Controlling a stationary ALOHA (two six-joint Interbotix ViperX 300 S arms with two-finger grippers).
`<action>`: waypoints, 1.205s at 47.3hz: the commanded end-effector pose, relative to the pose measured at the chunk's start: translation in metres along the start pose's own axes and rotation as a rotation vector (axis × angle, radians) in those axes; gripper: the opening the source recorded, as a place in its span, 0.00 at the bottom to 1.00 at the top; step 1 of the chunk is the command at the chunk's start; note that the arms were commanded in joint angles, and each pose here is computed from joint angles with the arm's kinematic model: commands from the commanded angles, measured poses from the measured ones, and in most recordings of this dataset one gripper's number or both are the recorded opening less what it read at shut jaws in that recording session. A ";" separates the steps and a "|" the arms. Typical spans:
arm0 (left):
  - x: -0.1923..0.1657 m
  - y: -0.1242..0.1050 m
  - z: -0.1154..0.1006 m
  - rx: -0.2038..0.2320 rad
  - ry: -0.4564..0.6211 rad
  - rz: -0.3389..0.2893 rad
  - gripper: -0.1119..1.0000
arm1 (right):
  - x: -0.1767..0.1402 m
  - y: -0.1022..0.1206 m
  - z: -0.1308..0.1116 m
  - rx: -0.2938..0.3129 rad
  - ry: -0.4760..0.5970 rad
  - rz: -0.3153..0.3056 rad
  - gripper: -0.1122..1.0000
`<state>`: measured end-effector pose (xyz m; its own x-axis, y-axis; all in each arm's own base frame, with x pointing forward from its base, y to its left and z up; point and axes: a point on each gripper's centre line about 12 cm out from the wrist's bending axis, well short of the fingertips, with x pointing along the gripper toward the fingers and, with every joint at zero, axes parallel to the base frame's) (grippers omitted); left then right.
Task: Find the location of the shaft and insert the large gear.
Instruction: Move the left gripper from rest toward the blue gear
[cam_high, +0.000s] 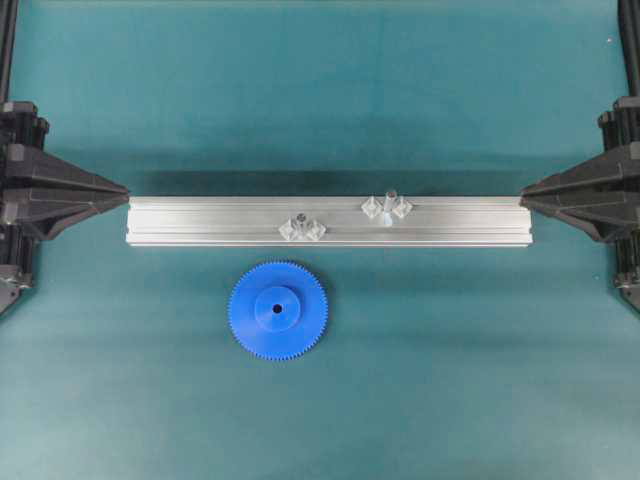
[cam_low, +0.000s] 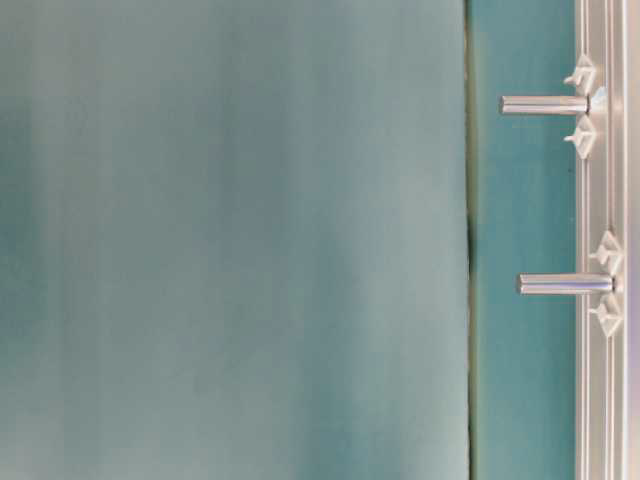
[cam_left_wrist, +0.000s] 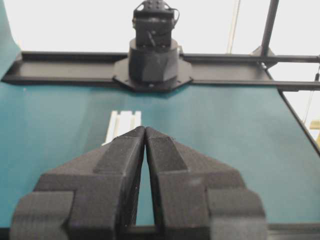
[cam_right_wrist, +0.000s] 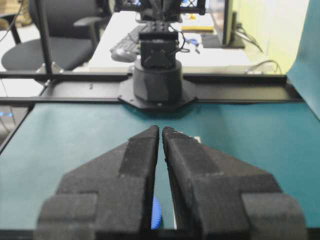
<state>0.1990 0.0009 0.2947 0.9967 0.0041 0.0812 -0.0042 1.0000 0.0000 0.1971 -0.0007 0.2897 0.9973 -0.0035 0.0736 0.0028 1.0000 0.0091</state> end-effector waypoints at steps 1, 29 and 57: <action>0.001 -0.003 -0.006 -0.021 0.031 -0.014 0.20 | 0.000 0.000 -0.006 -0.003 0.011 -0.001 0.25; 0.009 -0.002 -0.014 -0.055 0.212 -0.006 0.12 | -0.016 -0.003 -0.028 0.044 0.131 -0.022 0.11; 0.045 -0.006 -0.028 -0.024 0.388 -0.020 0.11 | -0.017 -0.006 -0.036 0.046 0.195 -0.038 0.11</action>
<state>0.2376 -0.0018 0.2593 0.9485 -0.0071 -0.3166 -0.0022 0.9996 -0.0290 0.1802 -0.0051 0.2452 0.9901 -0.0288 -0.1376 0.0351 0.9984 0.0438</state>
